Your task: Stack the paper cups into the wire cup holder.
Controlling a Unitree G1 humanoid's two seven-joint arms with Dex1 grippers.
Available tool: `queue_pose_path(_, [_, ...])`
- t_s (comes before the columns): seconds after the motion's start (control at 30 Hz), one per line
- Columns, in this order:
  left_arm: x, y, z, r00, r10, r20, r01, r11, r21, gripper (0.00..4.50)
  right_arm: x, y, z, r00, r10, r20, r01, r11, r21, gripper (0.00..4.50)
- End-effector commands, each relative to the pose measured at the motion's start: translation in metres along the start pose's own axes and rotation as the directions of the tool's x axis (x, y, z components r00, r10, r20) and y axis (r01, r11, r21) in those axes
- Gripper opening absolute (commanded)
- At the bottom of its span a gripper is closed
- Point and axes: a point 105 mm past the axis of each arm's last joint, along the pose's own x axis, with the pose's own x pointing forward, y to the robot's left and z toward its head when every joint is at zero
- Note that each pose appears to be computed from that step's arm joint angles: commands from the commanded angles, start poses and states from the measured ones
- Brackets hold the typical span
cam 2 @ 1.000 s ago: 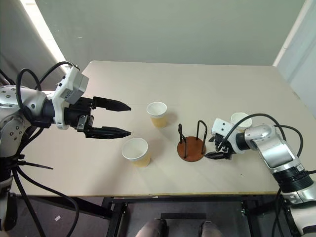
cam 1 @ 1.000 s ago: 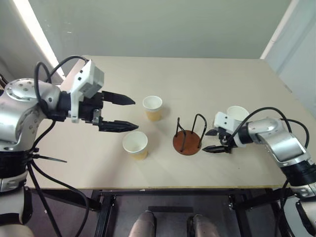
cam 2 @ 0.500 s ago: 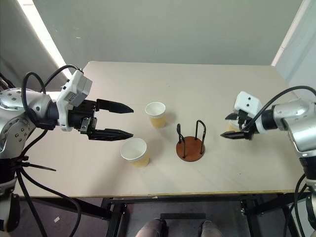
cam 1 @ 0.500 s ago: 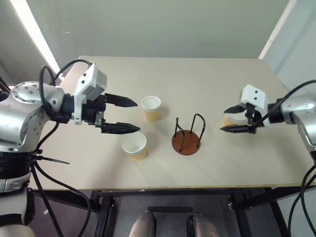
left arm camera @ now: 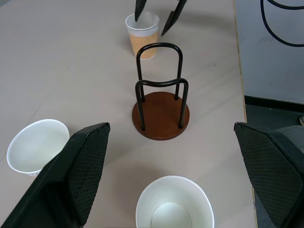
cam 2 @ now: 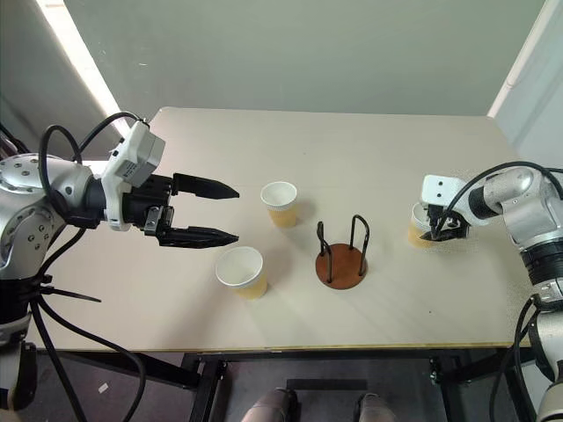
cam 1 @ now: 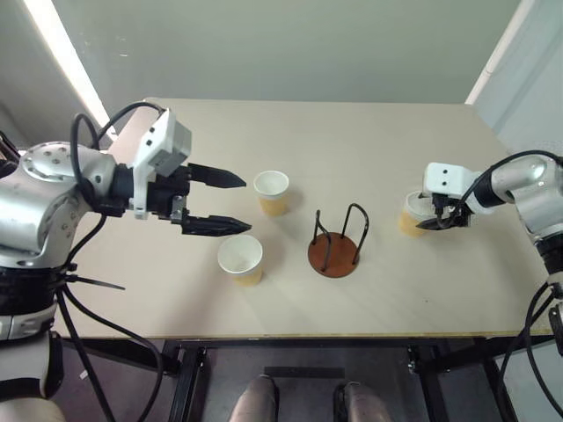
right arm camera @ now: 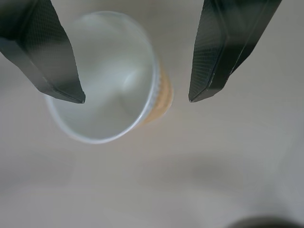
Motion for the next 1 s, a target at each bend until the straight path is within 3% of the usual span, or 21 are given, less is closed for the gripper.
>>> queue_pose_path(0.03, [-0.006, 0.000, 0.010, 1.000, 0.030, 0.005, -0.030, 0.999, 0.041, 4.50, -0.006, -0.007, 0.004, 1.000, -0.007, -0.018, 0.006, 0.999, -0.054, 3.43])
queue_pose_path(0.1, [-0.006, 0.001, 0.010, 1.000, 0.030, 0.006, -0.031, 0.999, 0.041, 4.50, -0.003, -0.006, 0.004, 1.000, 0.008, -0.023, -0.010, 0.998, -0.061, 3.04])
queue_pose_path(0.37, [-0.006, 0.001, 0.009, 0.999, 0.032, 0.004, -0.032, 0.999, 0.043, 4.50, -0.007, -0.006, 0.011, 0.999, 0.028, 0.022, -0.027, 0.999, -0.041, 0.14])
queue_pose_path(0.57, [-0.005, 0.002, 0.009, 1.000, 0.030, 0.004, -0.030, 0.998, 0.046, 4.50, -0.022, -0.011, 0.019, 0.998, 0.012, 0.068, -0.010, 1.000, -0.029, 0.07])
queue_pose_path(0.8, [-0.006, 0.003, 0.008, 1.000, 0.028, -0.003, -0.028, 0.998, 0.051, 4.50, -0.086, -0.025, 0.099, 0.946, -0.004, 0.323, 0.040, 0.993, -0.107, 0.07])
queue_pose_path(1.0, [-0.005, 0.002, 0.007, 1.000, 0.000, -0.018, 0.001, 0.998, 0.069, 4.50, -0.101, 0.007, 0.149, 0.908, 0.143, 0.395, -0.037, 0.964, -0.263, 0.07])
